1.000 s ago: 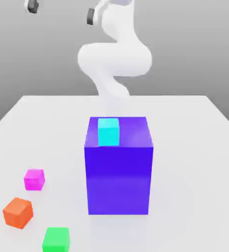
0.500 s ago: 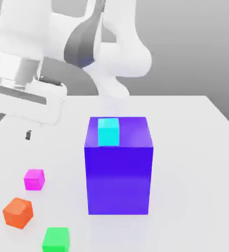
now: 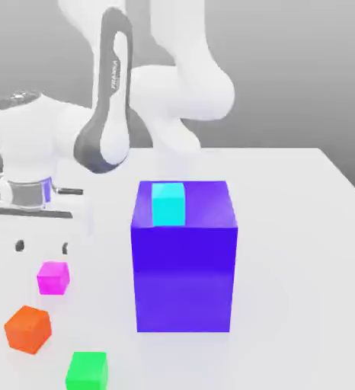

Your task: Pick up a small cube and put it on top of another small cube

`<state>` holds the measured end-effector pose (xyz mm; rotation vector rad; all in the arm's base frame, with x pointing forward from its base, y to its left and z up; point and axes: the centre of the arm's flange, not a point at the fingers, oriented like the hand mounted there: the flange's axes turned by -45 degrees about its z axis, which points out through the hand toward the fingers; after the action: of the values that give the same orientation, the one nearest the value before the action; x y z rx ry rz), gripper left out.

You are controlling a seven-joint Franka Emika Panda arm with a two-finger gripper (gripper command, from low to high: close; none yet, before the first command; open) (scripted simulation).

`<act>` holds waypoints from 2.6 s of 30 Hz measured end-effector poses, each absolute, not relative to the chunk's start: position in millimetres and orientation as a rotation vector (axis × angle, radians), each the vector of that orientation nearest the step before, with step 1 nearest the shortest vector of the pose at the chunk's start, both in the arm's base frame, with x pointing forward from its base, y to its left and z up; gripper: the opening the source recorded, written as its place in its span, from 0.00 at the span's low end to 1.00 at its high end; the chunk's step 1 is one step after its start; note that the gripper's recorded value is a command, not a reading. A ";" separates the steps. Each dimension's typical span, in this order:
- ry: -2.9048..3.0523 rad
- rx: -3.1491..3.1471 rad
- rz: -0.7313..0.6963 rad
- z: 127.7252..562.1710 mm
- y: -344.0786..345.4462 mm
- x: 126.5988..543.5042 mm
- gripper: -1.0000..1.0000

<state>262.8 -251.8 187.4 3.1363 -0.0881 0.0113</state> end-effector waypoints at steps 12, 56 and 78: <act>-0.087 3.140 0.004 127.6 -251.0 259.9 0.00; 1.602 3.095 -0.512 174.5 -21.6 499.1 0.00; 3.004 1.786 -0.286 179.3 -4.4 507.9 0.00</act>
<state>507.9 -4.4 179.3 1.7855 3.0043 -0.2858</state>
